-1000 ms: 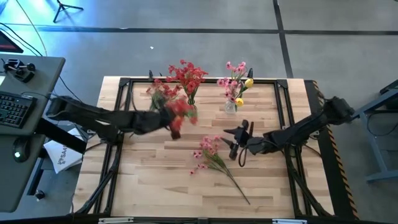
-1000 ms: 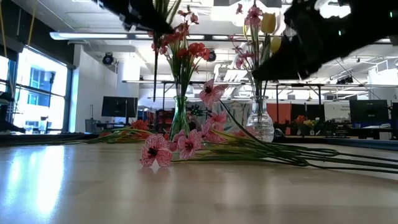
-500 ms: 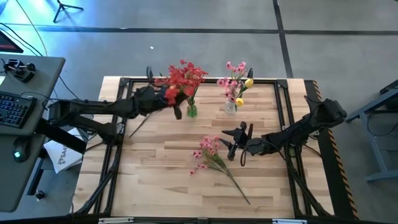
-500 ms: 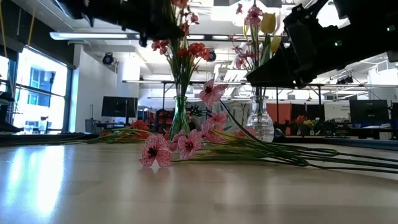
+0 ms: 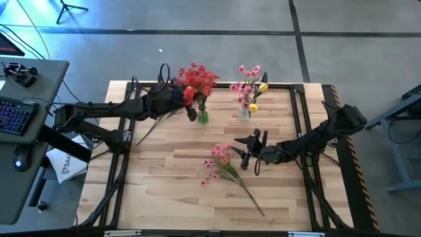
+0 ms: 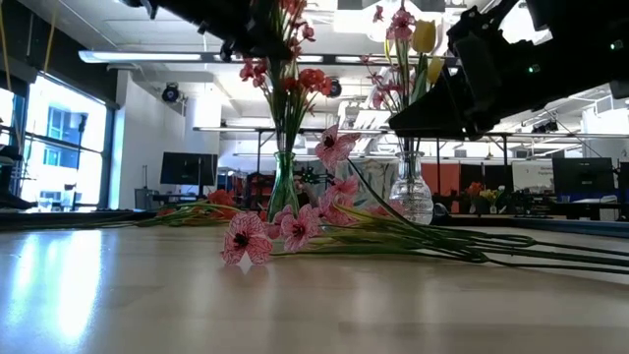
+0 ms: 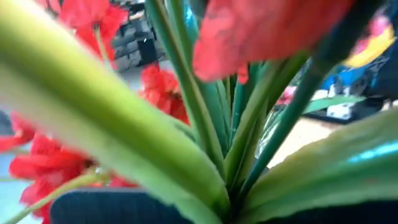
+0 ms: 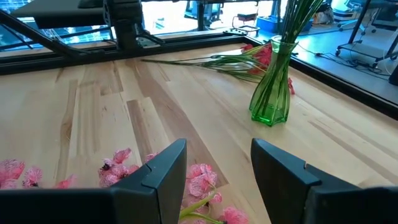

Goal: Sort flowers into vase by color
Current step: Put the bottom red flower into the green vase

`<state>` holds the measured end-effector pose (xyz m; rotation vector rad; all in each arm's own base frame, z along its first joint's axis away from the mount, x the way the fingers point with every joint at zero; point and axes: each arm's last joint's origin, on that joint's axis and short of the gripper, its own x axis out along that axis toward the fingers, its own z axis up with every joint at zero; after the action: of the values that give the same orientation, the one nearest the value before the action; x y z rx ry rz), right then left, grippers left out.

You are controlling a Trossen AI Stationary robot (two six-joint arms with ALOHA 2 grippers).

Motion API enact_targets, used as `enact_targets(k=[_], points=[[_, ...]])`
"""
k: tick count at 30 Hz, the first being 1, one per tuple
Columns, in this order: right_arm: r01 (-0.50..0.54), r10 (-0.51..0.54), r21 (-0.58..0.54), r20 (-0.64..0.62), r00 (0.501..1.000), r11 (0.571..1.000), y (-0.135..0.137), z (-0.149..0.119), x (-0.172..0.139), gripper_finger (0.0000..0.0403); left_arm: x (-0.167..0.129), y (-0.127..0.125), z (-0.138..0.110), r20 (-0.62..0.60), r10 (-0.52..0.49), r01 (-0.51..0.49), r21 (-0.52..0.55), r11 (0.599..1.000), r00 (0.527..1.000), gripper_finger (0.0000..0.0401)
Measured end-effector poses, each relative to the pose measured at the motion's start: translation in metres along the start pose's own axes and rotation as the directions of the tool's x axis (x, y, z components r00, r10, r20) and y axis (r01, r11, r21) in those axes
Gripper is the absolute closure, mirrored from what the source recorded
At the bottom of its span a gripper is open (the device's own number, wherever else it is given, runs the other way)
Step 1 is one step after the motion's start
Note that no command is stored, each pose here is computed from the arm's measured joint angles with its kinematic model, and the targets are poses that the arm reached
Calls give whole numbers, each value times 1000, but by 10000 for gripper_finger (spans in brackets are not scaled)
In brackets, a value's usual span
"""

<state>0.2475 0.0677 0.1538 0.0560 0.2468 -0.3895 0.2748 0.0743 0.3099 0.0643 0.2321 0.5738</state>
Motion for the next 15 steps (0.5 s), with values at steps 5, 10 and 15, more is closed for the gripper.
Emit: enact_targets(k=[5, 10, 15], points=[[-19, 19, 0, -4, 1000, 1000, 1, 0, 0, 227, 4, 8, -5, -35, 33, -35, -49, 998, 999, 400], [-25, 25, 5, -6, 1000, 1000, 1, 0, 0, 227, 16, 10, -13, -60, 47, -53, -97, 994, 997, 399], [-30, 30, 20, -7, 1000, 999, 1, 0, 0, 227, 29, 10, -26, -119, 60, -77, -146, 986, 991, 365]])
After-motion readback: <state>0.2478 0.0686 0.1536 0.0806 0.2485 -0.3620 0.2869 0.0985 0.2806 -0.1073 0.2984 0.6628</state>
